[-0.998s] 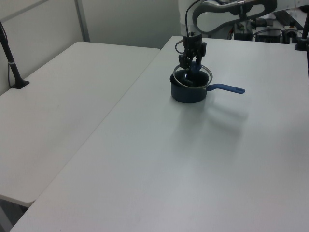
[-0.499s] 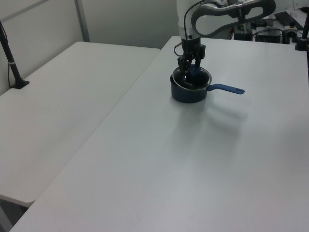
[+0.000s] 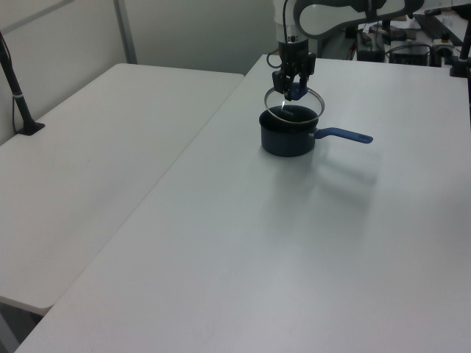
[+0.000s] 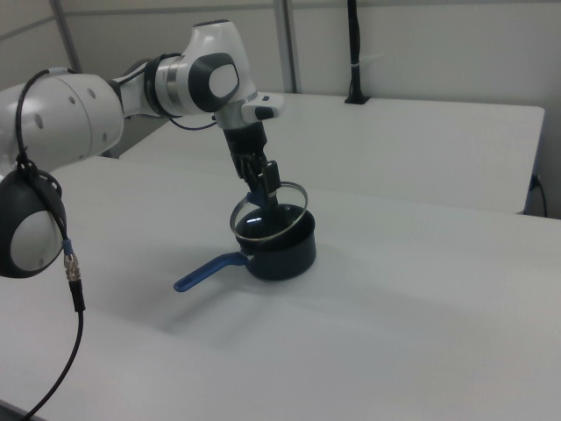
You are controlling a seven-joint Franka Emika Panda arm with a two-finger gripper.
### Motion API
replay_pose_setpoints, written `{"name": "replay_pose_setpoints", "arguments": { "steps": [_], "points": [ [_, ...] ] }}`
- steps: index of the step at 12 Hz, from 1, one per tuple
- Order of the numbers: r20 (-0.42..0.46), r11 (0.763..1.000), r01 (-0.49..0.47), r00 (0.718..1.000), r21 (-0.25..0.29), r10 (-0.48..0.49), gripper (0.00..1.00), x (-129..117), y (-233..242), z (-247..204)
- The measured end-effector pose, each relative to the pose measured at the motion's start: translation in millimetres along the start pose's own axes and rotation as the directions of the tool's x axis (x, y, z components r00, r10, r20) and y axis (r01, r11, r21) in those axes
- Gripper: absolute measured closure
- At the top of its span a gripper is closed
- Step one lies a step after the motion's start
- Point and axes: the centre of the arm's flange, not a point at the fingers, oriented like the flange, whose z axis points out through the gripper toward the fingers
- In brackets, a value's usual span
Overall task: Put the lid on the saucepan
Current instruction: 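Lower the glass lid onto the saucepan rim and seat it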
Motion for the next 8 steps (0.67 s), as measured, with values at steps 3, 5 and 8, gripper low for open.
{"name": "replay_pose_setpoints", "arguments": {
  "steps": [3,5,8],
  "points": [
    [0.0,1.0,-0.004,1.0,0.004,0.004,0.41,5.3,-3.8,9.7],
    [0.0,1.0,-0.013,1.0,0.008,0.013,0.41,8.5,-10.3,25.6],
    [-0.005,1.0,-0.019,1.0,0.014,0.019,0.41,12.0,-13.7,36.4]
  ]
}}
